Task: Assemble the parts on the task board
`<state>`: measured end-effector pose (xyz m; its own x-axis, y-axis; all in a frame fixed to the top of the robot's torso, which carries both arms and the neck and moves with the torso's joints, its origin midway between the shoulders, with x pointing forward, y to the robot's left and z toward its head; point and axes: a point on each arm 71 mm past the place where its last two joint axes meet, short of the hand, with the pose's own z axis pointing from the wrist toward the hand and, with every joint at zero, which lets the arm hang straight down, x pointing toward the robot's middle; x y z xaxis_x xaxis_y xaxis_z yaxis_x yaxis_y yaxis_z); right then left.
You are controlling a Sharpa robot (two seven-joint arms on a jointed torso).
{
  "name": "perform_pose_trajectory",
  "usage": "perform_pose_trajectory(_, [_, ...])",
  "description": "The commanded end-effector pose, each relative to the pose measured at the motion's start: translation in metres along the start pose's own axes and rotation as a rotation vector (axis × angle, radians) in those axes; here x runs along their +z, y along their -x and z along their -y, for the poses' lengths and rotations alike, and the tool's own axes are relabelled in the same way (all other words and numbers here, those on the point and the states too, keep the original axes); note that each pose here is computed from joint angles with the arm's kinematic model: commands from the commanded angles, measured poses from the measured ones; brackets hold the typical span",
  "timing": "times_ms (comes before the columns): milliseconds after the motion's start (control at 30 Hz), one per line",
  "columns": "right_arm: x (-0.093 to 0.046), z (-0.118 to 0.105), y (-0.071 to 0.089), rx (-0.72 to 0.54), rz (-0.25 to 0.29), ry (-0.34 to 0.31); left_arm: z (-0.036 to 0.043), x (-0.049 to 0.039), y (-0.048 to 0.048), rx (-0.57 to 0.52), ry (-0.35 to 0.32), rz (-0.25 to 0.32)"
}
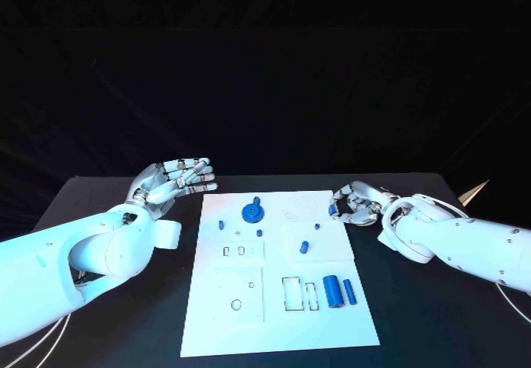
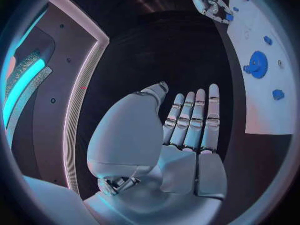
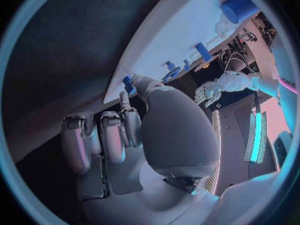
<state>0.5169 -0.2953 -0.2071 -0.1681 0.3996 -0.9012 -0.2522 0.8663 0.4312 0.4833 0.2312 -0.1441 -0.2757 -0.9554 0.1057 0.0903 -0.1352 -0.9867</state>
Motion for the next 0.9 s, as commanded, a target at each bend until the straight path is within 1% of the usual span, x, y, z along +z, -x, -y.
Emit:
perform_pose_trajectory(33, [0.0003, -0.0008, -0.0012, -0.008, -0.001, 0.001, 0.0008, 0.0, -0.0026, -0.009, -0.005, -0.019])
perform_pose_trajectory(900, [0.0026, -0.0062, -0.0019, -0.002, 0.023, 0.012, 0.0002, 0.0001, -0.0015, -0.007, 0.003, -0.014])
